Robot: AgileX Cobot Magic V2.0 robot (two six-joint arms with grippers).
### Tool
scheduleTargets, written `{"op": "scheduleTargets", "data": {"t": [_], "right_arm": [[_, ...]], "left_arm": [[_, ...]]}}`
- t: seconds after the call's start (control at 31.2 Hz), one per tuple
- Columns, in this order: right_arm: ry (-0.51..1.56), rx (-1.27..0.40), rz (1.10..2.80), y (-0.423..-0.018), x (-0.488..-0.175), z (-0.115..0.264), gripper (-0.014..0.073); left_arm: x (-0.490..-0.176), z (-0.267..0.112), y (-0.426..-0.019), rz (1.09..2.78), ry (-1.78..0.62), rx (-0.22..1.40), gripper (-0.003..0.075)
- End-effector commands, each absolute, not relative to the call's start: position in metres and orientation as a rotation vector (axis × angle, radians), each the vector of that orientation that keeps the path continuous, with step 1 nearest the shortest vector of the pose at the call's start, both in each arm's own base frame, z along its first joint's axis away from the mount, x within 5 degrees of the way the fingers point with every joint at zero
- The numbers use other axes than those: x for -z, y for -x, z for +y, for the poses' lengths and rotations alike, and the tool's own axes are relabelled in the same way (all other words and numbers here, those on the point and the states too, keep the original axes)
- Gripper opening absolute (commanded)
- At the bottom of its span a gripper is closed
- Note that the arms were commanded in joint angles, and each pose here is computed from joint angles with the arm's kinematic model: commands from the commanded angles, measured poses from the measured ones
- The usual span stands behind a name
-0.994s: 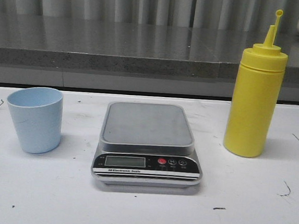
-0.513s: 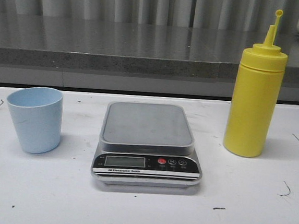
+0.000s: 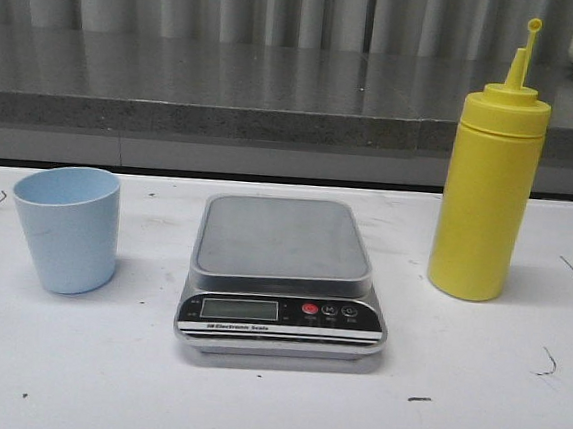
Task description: Pour seasoning into cup on scale with both arms
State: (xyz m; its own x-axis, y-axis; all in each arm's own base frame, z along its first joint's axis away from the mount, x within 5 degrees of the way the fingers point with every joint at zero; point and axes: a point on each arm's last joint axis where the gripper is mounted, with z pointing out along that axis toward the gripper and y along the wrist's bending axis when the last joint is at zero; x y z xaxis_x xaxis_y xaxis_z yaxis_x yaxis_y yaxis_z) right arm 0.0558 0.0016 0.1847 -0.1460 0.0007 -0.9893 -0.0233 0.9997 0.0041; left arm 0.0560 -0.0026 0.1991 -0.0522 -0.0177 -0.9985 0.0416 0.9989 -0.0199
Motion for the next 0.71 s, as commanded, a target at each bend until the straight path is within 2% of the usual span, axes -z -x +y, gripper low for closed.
{"op": "scheduleTargets", "data": {"t": [0.0,0.29,0.42,0.58,0.67], "right_arm": [[0.016,-0.011,1.617,-0.055,-0.195,0.001,-0.0123],[0.01,-0.017,1.581,-0.055,-0.198,0.001,-0.0123],[0.006,-0.018,1.519,-0.055,-0.204,0.001,-0.0123],[0.002,-0.02,1.408,-0.05,-0.231,0.001,-0.0123],[0.004,-0.021,1.358,-0.042,-0.262,0.001,-0.0123]], "left_arm": [[-0.2,-0.002,-0.056,1.538,0.0,0.058,-0.002],[-0.209,-0.002,-0.055,1.438,-0.005,0.047,-0.002],[-0.221,-0.001,-0.053,1.326,0.025,0.07,-0.002],[-0.257,0.0,-0.045,1.219,0.052,0.102,-0.002],[-0.293,0.0,-0.032,1.165,0.044,0.11,-0.002]]}}
